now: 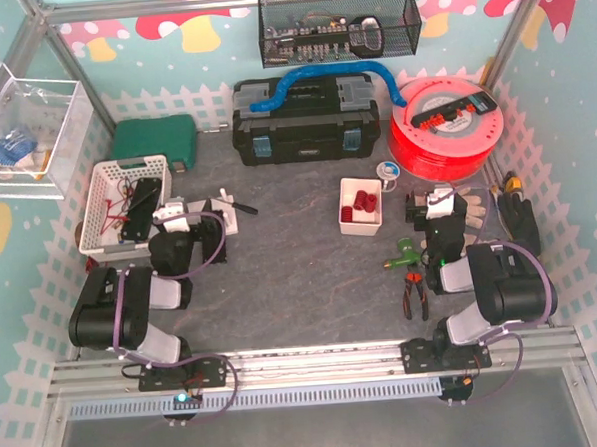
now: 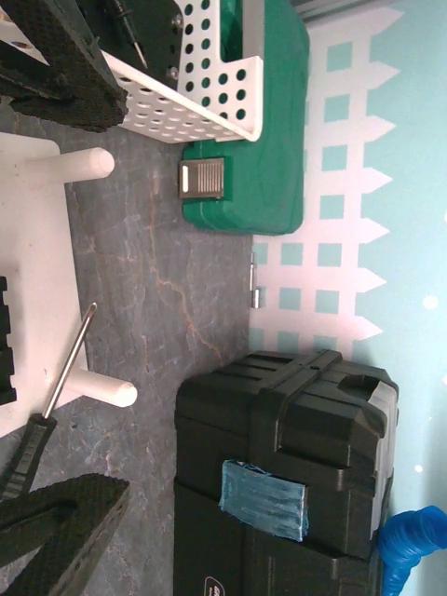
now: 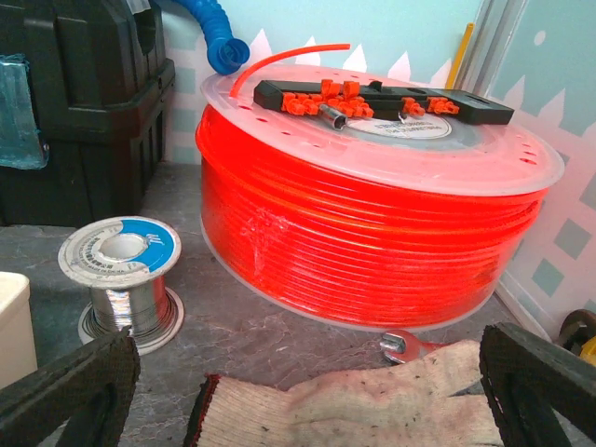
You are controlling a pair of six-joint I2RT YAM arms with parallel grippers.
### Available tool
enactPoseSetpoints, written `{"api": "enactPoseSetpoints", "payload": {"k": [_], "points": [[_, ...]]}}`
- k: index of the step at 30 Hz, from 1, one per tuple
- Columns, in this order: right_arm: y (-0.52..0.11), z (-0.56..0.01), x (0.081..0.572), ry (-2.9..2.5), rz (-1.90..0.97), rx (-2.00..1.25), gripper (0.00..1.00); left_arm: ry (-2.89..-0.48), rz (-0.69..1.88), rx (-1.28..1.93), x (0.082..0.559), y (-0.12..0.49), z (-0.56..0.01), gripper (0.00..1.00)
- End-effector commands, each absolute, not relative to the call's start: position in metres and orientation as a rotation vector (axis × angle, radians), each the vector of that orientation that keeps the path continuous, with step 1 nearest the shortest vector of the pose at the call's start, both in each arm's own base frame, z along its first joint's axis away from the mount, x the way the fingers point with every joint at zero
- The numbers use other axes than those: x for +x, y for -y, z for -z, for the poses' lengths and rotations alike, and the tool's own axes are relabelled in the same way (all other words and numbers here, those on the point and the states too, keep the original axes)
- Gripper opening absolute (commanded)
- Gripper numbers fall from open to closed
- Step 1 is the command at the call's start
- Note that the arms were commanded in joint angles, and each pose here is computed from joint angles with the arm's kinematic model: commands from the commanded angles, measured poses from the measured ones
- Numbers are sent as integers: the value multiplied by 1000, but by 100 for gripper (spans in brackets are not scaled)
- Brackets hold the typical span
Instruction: Install the large spring
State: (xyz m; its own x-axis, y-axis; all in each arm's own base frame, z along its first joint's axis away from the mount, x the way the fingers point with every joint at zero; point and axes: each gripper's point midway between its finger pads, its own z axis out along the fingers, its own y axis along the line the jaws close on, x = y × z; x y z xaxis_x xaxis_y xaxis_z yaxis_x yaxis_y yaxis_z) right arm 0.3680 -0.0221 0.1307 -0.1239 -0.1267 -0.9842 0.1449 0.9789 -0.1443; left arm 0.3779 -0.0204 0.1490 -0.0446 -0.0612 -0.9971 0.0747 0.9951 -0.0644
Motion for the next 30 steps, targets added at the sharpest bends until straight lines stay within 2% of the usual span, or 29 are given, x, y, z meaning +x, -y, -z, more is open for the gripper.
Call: {"api": "enactPoseSetpoints", "payload": {"k": [1,12,17,21,25,30], "points": [[25,-135,368,-1658,230,30,99,-1599,109,22,377,22,-151,99],[27,-139,369,-1665,237,45,99,-1596,109,23,377,22,-152,99],[18,-172,376,-1669,203,-3,99,-1613,106,19,376,23,-165,99],[10,-216,380,-1662,104,27,99,-1697,159,-79,391,20,-206,99],[-10,-250,385,-1718,-54,6,99,-1720,306,-382,394,9,-259,99],[12,-239,376,-1820,-185,433,99,-1743,471,-301,378,35,-302,99]]}}
